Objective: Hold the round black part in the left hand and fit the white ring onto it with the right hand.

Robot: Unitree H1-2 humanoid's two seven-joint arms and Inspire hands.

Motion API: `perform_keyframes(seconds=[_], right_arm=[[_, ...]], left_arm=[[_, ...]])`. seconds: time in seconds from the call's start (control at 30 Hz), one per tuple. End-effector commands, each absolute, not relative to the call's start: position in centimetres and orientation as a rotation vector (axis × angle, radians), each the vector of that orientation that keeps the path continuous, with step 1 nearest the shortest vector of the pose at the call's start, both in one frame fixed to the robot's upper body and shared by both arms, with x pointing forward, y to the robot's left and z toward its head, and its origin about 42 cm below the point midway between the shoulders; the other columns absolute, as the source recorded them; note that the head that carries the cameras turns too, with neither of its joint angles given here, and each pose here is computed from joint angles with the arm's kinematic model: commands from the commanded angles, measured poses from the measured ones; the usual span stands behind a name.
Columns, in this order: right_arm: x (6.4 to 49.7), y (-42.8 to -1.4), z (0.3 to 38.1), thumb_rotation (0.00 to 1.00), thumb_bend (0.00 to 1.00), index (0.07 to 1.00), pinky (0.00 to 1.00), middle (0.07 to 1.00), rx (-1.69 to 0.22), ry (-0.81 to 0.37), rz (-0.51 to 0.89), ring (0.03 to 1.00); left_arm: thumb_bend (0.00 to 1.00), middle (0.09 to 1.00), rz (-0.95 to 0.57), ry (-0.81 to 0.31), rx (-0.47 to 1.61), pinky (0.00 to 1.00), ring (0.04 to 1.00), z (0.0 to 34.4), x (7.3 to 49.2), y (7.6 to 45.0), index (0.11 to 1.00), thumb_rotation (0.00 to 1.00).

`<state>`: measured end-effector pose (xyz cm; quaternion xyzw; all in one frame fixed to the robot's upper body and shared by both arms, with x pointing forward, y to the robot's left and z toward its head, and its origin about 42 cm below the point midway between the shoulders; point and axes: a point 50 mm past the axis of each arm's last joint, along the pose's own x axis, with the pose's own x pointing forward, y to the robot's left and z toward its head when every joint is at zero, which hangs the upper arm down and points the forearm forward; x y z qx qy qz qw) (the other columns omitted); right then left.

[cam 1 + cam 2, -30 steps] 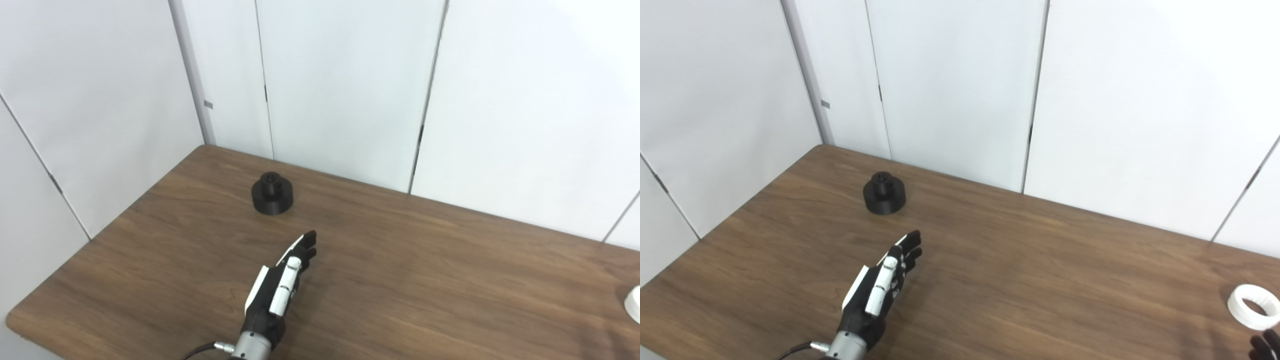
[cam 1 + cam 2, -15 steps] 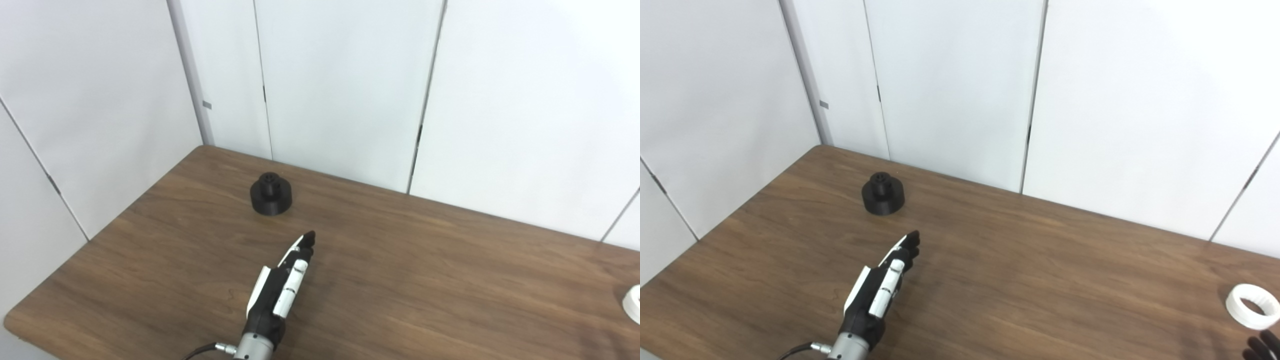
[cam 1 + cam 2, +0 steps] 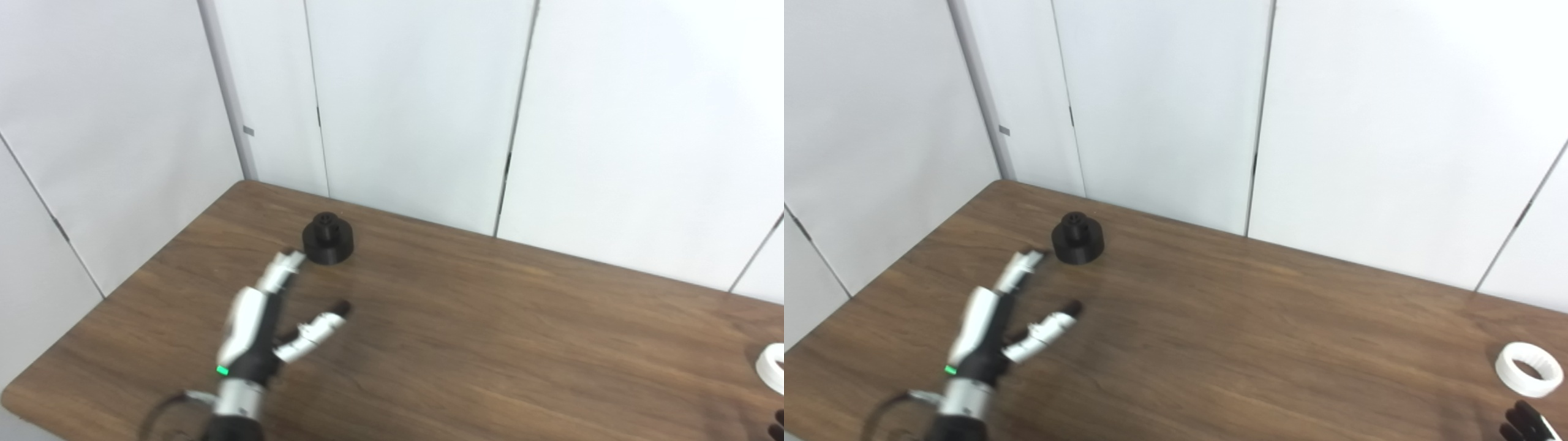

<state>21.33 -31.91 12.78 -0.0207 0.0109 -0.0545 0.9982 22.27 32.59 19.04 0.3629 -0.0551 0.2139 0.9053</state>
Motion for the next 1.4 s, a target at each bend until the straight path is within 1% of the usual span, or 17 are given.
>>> perform_keyframes(seconds=[0.0,0.03,0.1,0.2,0.23,0.3,0.37,0.4,0.47,0.57,0.73,0.87,0.97,1.03,1.3,1.37], right_arm=[[19.6,-32.4,13.4,1.00,0.55,0.889,0.92,0.915,-0.098,-0.003,-0.082,0.929],[19.5,-32.3,13.4,1.00,0.56,0.895,0.93,0.923,-0.099,-0.003,-0.080,0.938],[19.5,-32.3,13.5,1.00,0.58,0.901,0.92,0.928,-0.098,-0.007,-0.078,0.939],[19.4,-32.2,13.5,1.00,0.58,0.901,0.90,0.920,-0.100,-0.008,-0.078,0.932],[19.4,-32.2,13.6,1.00,0.58,0.903,0.91,0.920,-0.105,-0.006,-0.077,0.934],[19.4,-32.1,13.6,1.00,0.61,0.910,0.97,0.923,-0.112,-0.004,-0.074,0.946],[19.4,-32.1,13.6,1.00,0.62,0.915,0.97,0.930,-0.112,-0.003,-0.075,0.951],[19.4,-32.1,13.6,1.00,0.62,0.916,0.96,0.931,-0.110,-0.003,-0.076,0.950],[19.3,-32.1,13.6,1.00,0.63,0.918,0.95,0.932,-0.108,-0.001,-0.077,0.950],[19.2,-32.1,13.6,1.00,0.65,0.919,0.97,0.931,-0.105,-0.004,-0.071,0.955],[19.0,-31.9,13.8,0.99,0.66,0.912,0.92,0.924,-0.103,-0.007,-0.070,0.938],[18.9,-31.8,13.9,0.99,0.68,0.918,0.93,0.929,-0.109,-0.007,-0.070,0.943],[18.8,-31.8,13.8,0.98,0.69,0.910,0.91,0.914,-0.112,-0.005,-0.071,0.928],[18.8,-31.8,13.8,0.98,0.70,0.911,0.93,0.918,-0.115,-0.002,-0.074,0.931],[18.7,-31.5,13.8,0.98,0.74,0.905,0.92,0.912,-0.118,0.008,-0.079,0.931],[18.7,-31.4,13.8,0.97,0.74,0.909,0.91,0.915,-0.114,0.005,-0.079,0.934]], left_arm=[[0.96,0.997,0.493,-0.185,0.820,0.92,0.986,21.4,23.4,32.9,0.902,0.58],[0.97,0.989,0.511,-0.176,0.855,0.90,0.978,21.6,23.7,33.3,0.895,0.57],[0.99,0.975,0.539,-0.157,0.903,0.89,0.985,22.0,24.3,34.1,0.890,0.57],[1.00,0.953,0.569,-0.136,0.953,0.87,0.968,22.3,25.3,35.3,0.867,0.55],[1.00,0.950,0.574,-0.128,0.971,0.86,0.963,22.3,25.6,35.7,0.863,0.56],[1.00,0.943,0.585,-0.111,1.010,0.86,0.955,22.3,26.3,36.4,0.855,0.57],[1.00,0.940,0.586,-0.078,1.045,0.88,0.958,22.0,27.2,37.2,0.854,0.58],[1.00,0.937,0.584,-0.063,1.055,0.91,0.971,21.7,27.5,37.5,0.853,0.58],[1.00,0.935,0.576,-0.036,1.066,0.94,0.974,21.3,28.3,38.2,0.853,0.57],[1.00,0.924,0.562,-0.005,1.107,0.93,0.965,20.5,29.5,38.9,0.837,0.56],[1.00,0.918,0.527,0.040,1.166,0.96,0.958,19.9,31.6,39.7,0.827,0.58],[1.00,0.921,0.488,0.087,1.181,0.98,0.966,19.8,33.5,40.3,0.833,0.58],[1.00,0.919,0.464,0.109,1.194,0.99,0.966,19.7,35.0,40.8,0.831,0.59],[1.00,0.914,0.453,0.121,1.199,0.98,0.961,19.7,35.8,41.1,0.826,0.60],[1.00,0.918,0.443,0.153,1.163,1.00,0.965,20.1,38.9,42.0,0.825,0.53],[1.00,0.920,0.435,0.165,1.168,1.00,0.964,20.2,39.8,42.2,0.829,0.54]])
